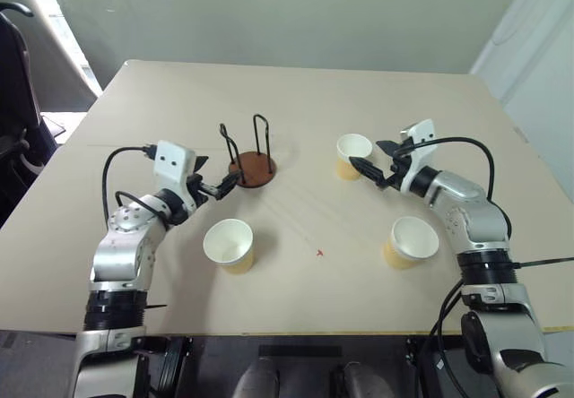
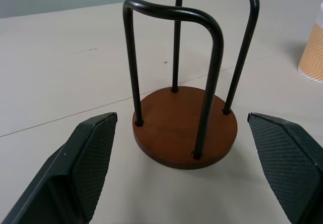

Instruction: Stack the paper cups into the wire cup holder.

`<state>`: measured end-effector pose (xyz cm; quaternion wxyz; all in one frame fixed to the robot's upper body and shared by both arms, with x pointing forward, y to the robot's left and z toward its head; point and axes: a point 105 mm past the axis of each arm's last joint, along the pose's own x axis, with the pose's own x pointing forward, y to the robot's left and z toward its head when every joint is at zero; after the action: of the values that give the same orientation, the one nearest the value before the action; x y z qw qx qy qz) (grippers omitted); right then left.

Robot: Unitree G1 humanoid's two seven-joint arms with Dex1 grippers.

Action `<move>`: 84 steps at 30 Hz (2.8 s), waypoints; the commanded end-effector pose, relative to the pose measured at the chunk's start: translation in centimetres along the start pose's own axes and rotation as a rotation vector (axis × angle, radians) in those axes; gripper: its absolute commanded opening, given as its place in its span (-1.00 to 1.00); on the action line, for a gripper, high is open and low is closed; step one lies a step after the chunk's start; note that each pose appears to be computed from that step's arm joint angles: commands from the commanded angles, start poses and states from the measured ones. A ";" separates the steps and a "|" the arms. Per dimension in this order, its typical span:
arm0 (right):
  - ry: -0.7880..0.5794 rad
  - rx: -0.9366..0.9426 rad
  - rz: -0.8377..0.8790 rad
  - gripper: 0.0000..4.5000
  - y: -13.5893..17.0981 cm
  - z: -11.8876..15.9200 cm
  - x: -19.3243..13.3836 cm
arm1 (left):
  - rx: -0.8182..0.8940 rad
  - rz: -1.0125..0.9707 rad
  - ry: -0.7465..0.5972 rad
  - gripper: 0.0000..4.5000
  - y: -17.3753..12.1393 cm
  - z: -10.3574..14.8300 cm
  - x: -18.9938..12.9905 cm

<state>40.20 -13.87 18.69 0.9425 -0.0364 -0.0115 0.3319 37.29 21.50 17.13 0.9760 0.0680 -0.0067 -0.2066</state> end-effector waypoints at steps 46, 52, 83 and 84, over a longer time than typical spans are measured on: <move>0.014 -0.185 0.322 1.00 4.3 3.1 -2.4 | 0.079 -0.081 -0.026 0.97 -0.3 0.9 1.9; 0.017 -0.182 0.318 1.00 4.2 2.9 -2.5 | 0.070 -0.078 -0.032 0.97 -0.3 0.4 2.6; 0.013 -0.163 0.287 1.00 4.5 2.2 -2.6 | 0.050 -0.094 -0.054 -0.99 -0.8 -1.2 4.1; 0.013 -0.162 0.287 1.00 4.5 2.1 -2.6 | 0.050 -0.096 -0.058 -0.99 -0.8 -1.0 4.0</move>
<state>35.45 -11.73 19.18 0.8796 -0.1096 0.0016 0.4629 40.66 19.26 14.68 0.9638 0.0856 -0.0151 -0.2522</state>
